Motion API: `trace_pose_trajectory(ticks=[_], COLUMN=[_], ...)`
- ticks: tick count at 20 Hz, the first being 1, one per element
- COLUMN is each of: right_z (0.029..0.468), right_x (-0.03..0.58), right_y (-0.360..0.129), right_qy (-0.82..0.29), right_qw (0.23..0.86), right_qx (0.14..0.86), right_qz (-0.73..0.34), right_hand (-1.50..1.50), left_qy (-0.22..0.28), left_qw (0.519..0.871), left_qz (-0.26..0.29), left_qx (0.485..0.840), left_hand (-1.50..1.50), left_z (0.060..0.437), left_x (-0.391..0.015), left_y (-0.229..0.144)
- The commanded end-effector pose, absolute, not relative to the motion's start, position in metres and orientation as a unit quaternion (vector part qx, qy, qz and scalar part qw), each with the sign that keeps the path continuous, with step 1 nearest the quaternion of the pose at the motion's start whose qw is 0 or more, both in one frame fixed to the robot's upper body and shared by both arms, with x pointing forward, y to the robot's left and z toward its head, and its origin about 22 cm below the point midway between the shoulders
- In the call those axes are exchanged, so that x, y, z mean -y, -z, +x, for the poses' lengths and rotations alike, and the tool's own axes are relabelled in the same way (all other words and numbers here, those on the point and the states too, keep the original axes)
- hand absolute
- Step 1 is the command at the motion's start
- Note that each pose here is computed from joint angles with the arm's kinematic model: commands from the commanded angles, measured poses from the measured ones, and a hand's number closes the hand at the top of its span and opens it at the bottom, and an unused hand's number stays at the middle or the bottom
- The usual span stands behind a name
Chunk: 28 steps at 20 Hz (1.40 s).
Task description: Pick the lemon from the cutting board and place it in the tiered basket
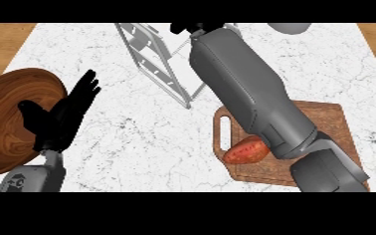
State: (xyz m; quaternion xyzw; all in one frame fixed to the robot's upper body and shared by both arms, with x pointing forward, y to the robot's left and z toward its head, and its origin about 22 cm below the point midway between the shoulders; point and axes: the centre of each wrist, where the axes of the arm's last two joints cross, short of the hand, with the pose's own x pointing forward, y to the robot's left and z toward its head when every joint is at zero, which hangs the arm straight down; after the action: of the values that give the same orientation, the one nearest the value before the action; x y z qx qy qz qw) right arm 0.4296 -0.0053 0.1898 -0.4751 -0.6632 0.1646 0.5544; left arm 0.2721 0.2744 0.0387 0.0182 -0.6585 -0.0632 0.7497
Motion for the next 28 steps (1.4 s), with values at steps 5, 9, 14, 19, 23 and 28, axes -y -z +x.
trace_pose_trajectory(ticks=[5, 9, 14, 19, 23, 28], right_z=[0.439, 0.439, 0.443, 0.441, 0.439, 0.437], right_x=[0.008, 0.006, 0.019, 0.036, 0.049, 0.105], right_y=[-0.189, -0.203, -0.209, -0.229, -0.229, -0.236], right_qy=[-0.123, -0.066, 0.033, 0.139, 0.186, 0.216], right_qw=[0.545, 0.565, 0.579, 0.570, 0.542, 0.530], right_qx=[0.681, 0.699, 0.718, 0.742, 0.754, 0.747], right_qz=[-0.473, -0.433, -0.384, -0.326, -0.321, -0.339], right_hand=[-1.50, -1.50, -1.50, -1.50, -1.50, -1.50], left_qy=[0.078, 0.071, 0.057, 0.049, 0.045, 0.032], left_qw=[0.743, 0.741, 0.749, 0.753, 0.755, 0.766], left_qz=[0.015, 0.016, 0.017, 0.025, 0.025, 0.045], left_qx=[0.665, 0.668, 0.660, 0.656, 0.654, 0.640], left_hand=[0.00, 0.00, 0.00, 0.00, 0.00, 0.00], left_z=[0.273, 0.275, 0.263, 0.262, 0.261, 0.258], left_x=[-0.279, -0.266, -0.283, -0.276, -0.291, -0.298], left_y=[-0.036, -0.050, -0.038, -0.034, -0.041, -0.023])
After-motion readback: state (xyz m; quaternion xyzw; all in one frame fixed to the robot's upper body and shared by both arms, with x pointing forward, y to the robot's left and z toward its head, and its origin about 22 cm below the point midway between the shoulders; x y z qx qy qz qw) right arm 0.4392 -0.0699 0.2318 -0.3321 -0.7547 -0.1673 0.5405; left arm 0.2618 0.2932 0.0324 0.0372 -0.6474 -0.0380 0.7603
